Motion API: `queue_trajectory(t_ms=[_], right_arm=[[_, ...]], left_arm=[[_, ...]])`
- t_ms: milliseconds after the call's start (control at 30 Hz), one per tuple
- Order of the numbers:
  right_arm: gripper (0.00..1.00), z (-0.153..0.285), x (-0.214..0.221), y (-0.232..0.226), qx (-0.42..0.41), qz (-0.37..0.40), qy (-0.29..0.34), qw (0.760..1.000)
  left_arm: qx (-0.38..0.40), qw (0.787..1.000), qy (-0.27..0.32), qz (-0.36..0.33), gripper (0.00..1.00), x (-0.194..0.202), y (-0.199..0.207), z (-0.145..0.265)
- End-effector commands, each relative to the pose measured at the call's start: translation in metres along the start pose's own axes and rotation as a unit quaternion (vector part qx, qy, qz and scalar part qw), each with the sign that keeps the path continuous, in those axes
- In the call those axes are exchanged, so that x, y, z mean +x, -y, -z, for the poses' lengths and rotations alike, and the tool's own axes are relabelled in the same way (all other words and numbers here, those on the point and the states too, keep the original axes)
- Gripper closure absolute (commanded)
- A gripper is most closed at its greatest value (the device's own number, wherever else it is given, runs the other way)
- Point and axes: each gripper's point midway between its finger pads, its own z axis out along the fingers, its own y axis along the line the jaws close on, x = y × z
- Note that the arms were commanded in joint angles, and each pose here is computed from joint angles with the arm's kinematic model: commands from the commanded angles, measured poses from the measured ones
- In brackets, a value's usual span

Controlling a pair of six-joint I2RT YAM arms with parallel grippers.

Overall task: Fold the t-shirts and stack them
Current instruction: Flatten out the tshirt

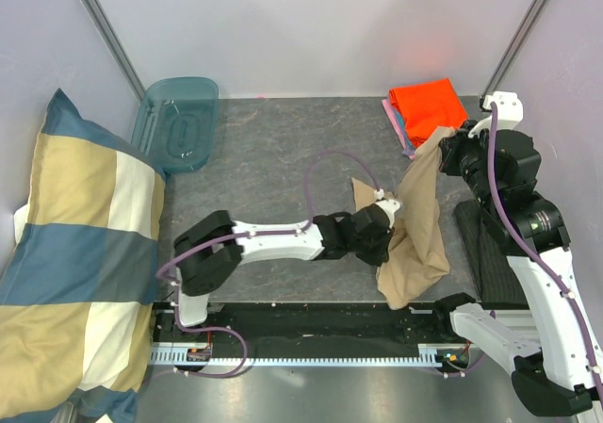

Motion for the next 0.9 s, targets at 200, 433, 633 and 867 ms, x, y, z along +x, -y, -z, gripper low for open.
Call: queue_trajectory(t_ms=[200, 433, 633, 867], right_arm=[[1.00, 0.002, -0.002, -0.001, -0.005, -0.004, 0.016, 1.000], [1.00, -0.006, 0.017, -0.002, -0.011, -0.005, -0.007, 1.000], [1.00, -0.011, 0.041, 0.001, -0.008, -0.004, -0.033, 0.999], [1.00, -0.012, 0.050, 0.005, 0.001, 0.002, -0.042, 0.999]], left_arm=[[-0.106, 0.974, 0.193, -0.054, 0.98, -0.134, -0.036, 0.191], [-0.230, 0.961, 0.140, -0.067, 0.98, -0.090, -0.115, 0.205], [-0.264, 0.962, 0.073, -0.024, 0.98, -0.024, -0.152, 0.172], [-0.289, 0.955, 0.059, 0.020, 0.58, 0.012, -0.171, 0.176]])
